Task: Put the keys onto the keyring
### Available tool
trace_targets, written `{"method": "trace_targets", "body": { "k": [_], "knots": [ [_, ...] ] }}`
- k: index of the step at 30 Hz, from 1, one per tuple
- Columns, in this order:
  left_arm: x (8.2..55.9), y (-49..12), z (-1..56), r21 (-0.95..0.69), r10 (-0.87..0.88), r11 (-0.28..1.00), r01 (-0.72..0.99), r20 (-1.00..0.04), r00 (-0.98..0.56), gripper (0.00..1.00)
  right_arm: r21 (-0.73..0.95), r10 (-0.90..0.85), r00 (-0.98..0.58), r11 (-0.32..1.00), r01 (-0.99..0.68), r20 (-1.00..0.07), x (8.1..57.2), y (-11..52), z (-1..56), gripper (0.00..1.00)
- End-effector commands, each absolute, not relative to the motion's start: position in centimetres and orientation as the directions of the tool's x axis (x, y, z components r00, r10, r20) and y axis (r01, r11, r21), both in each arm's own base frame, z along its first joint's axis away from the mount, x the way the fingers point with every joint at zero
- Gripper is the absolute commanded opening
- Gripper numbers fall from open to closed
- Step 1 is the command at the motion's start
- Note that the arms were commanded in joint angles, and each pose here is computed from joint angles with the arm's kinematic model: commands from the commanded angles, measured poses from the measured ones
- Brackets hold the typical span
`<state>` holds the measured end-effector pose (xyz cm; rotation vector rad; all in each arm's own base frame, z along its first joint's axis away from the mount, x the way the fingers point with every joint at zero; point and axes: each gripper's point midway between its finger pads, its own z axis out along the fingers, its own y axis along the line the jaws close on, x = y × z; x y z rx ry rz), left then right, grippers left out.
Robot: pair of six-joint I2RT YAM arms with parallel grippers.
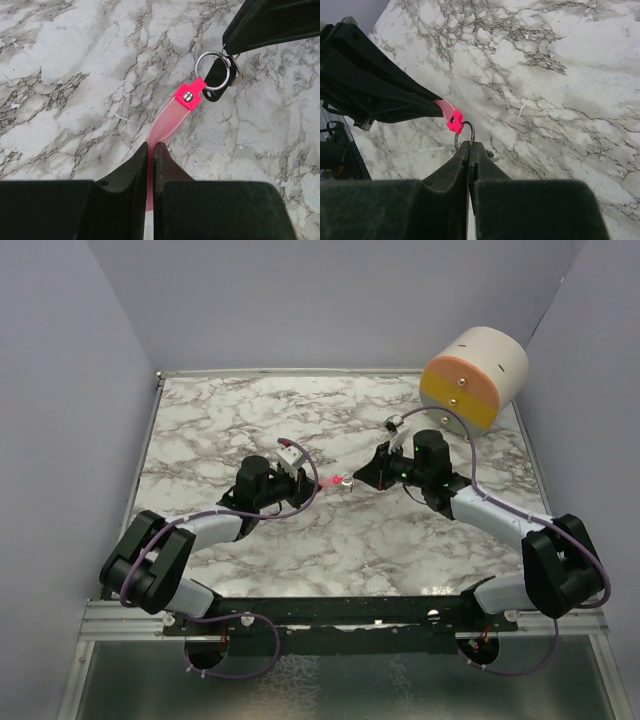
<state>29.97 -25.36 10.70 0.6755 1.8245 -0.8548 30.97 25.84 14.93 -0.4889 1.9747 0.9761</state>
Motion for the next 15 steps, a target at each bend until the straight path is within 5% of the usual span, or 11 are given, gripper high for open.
{"method": "trace_targets", "body": {
  "k": [1, 15],
  "knots": [
    [30.06, -24.72, 9.59, -0.259, 0.071, 0.611, 0.748, -0.923, -0.378, 0.01, 0.451, 0.036, -0.592, 0.685, -0.572, -0.805, 32.16, 24.93, 15.19, 0.01],
    [29.61, -24.49, 8.64, -0.261, 0.076, 0.610, 0.748, -0.921, -0.383, 0.35, 0.458, 0.023, -0.637, 0.714, -0.530, -0.771, 32.96, 24.92, 15.44, 0.01]
  ]
}}
